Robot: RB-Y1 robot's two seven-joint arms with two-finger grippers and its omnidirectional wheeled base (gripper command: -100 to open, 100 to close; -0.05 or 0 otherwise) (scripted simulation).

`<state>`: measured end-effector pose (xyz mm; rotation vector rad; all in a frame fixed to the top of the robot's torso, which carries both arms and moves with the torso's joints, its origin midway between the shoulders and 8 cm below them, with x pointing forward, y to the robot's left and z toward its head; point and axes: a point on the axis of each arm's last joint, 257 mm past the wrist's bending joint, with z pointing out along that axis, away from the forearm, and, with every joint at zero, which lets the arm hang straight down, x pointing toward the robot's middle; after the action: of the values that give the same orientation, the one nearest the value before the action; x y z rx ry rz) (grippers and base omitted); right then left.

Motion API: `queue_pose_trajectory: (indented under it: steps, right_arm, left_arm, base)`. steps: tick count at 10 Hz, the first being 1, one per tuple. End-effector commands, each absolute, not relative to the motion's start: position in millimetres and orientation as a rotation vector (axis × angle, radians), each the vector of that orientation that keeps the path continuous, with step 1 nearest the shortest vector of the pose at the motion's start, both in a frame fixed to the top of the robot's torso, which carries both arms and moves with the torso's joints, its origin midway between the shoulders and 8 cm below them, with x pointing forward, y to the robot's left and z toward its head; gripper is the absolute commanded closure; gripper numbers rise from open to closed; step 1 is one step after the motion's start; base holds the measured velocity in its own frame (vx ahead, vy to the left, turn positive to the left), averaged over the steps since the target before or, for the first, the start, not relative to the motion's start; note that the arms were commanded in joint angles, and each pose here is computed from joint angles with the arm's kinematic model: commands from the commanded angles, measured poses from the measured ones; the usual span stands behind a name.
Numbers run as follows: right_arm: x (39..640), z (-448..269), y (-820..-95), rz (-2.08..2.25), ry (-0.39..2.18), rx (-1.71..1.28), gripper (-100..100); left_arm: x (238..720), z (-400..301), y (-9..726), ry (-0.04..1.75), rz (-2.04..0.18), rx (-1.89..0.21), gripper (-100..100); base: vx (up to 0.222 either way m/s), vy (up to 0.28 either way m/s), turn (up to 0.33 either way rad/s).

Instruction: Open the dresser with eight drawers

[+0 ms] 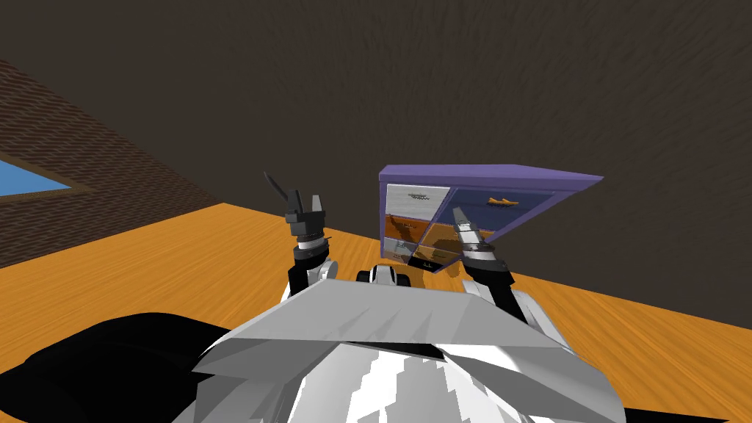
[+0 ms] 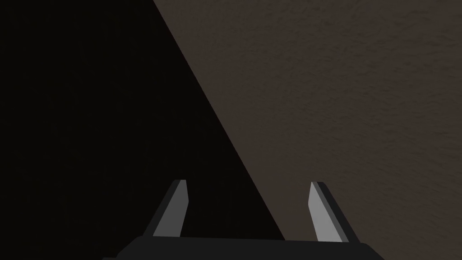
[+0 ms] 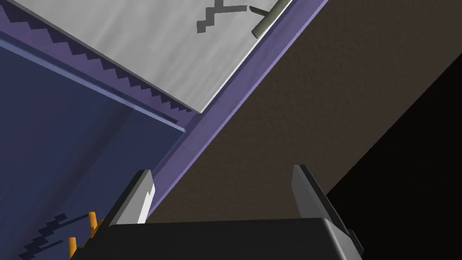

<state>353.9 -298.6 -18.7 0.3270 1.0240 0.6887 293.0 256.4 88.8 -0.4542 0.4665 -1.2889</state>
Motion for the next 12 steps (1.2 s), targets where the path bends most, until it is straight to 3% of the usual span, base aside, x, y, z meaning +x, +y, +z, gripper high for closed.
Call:
queue_pose_trajectory:
  steps: [1,12]
  right_arm:
    - [352,-21,-308,0.527,1.068,0.232,-100]
    - [346,-32,-352,-0.089,1.194,-0.145,-100]
  left_arm:
    - [293,89,256,0.467,-1.289,-0.454,0]
    - [293,89,256,0.467,-1.289,-0.454,0]
  base:
    - [0.071,0.089,-0.058]
    - [0.053,0.09,-0.05]
